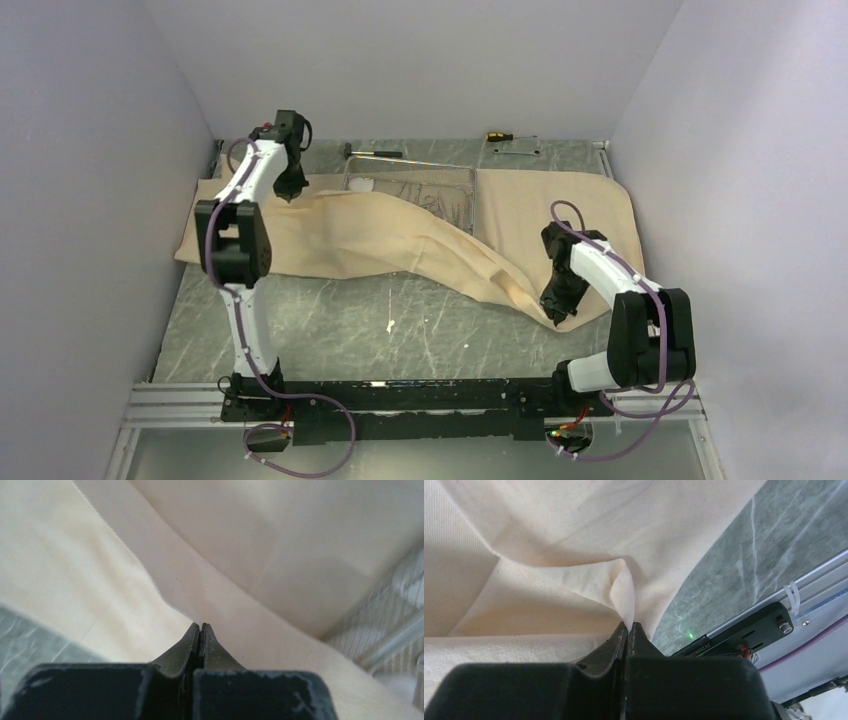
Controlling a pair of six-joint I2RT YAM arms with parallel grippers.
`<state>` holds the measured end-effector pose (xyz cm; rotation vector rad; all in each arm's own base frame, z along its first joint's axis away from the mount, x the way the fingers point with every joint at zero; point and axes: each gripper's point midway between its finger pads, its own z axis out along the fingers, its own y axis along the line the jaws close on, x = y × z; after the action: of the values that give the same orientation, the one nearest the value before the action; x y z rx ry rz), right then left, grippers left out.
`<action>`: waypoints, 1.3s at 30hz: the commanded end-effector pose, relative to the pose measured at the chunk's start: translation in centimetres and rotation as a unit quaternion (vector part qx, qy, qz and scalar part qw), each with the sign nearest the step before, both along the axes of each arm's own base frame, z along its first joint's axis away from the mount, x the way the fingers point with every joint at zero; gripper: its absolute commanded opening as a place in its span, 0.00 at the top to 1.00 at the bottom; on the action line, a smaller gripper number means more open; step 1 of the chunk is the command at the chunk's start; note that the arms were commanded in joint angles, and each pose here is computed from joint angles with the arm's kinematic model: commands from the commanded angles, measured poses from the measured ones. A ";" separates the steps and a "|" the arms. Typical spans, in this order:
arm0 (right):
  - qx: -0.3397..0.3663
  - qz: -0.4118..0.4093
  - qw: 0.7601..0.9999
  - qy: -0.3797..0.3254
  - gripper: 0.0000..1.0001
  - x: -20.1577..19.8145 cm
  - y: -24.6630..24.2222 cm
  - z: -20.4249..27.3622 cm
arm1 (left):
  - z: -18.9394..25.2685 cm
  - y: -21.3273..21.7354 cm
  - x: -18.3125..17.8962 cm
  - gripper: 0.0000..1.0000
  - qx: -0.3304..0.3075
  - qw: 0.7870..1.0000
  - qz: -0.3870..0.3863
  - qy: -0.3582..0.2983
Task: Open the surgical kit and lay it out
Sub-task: Open the surgical kit at the center of the board.
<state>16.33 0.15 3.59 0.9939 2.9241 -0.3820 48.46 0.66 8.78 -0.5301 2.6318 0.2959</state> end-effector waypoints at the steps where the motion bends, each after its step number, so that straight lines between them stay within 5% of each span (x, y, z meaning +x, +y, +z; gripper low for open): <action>1: -0.028 -0.053 0.998 -0.027 1.00 1.1 -1.2 0.3 | 6.8 1.9 -5.5 1.00 0.019 0.999 0.027 -0.029; 16: -0.048 -0.187 0.981 -0.006 1.00 -0.7 -5.2 -1.2 | 5.9 9.6 -27.3 1.00 0.024 0.966 0.254 0.034; 24: -0.091 -0.234 0.967 0.030 1.00 -2.2 -7.8 -1.7 | 6.8 10.3 -31.2 1.00 0.047 0.934 0.353 0.044; 32: -0.110 -0.281 0.951 0.068 1.00 -4.4 -7.6 -1.8 | 6.9 11.0 -35.1 0.99 0.072 0.878 0.470 0.051; 34: -0.113 -0.293 0.947 0.064 1.00 -4.5 -7.5 -1.1 | 7.3 11.1 -36.0 0.81 0.078 0.865 0.494 0.044; 36: -0.125 -0.306 0.942 0.057 0.98 -4.6 -7.8 -0.4 | 8.0 11.2 -36.9 0.35 0.087 0.849 0.520 0.029; 39: -0.142 -0.315 0.937 0.046 0.74 -4.4 -8.4 0.5 | 9.0 11.4 -37.2 0.05 0.089 0.839 0.537 -0.008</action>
<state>12.18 -6.51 1.96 1.8457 2.5726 -0.7284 13.18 10.92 15.51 -1.7987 2.1948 0.7488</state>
